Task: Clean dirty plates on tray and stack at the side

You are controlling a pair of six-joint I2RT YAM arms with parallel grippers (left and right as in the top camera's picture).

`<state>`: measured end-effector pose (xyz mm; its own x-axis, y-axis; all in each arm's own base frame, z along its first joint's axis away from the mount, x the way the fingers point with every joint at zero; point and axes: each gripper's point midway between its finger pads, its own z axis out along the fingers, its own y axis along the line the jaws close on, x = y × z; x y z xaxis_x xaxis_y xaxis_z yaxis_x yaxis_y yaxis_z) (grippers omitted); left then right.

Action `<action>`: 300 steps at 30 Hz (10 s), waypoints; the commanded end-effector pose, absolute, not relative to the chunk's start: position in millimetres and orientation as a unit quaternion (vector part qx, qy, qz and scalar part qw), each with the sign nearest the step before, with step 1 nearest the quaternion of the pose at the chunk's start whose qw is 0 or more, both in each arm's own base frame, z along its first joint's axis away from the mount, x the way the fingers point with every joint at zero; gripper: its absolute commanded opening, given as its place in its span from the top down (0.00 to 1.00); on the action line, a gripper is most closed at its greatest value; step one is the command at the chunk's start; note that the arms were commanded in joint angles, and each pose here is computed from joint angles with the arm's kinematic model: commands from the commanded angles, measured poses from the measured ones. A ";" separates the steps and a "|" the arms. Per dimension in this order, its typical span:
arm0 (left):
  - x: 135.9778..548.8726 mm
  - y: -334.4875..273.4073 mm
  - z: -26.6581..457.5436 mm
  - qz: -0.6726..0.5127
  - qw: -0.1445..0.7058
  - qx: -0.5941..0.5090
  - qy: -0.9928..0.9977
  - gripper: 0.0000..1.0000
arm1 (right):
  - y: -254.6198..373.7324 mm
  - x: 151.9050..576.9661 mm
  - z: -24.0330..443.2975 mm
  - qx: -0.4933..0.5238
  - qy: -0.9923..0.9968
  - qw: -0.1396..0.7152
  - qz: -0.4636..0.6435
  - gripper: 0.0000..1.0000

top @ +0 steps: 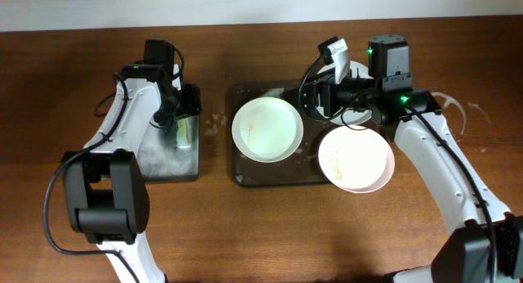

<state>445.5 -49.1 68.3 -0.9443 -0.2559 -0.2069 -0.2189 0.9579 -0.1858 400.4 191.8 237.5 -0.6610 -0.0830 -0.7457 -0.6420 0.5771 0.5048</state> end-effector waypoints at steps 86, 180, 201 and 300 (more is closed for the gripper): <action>393.0 43.9 79.7 0.333 0.132 -0.145 0.923 0.99 | 197.1 400.7 242.3 -0.226 0.816 0.348 0.402 0.06; 415.4 -9.6 26.5 0.073 0.112 -0.256 0.957 0.42 | 194.5 402.7 239.1 -0.220 0.823 0.348 0.391 0.05; 413.9 2.2 19.2 0.110 0.109 -0.231 0.961 0.90 | 194.3 403.4 239.6 -0.220 0.822 0.350 0.391 0.05; 436.6 -101.3 167.9 -0.129 0.223 -0.004 0.966 1.00 | 171.8 412.4 -4.4 0.055 0.963 0.085 0.248 0.96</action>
<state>433.8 -64.8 150.1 -0.9118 -0.1302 -0.3895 -0.0765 0.9857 -0.1503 416.9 170.3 5.6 -0.9737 0.1741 -0.1469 0.0755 0.8550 0.5130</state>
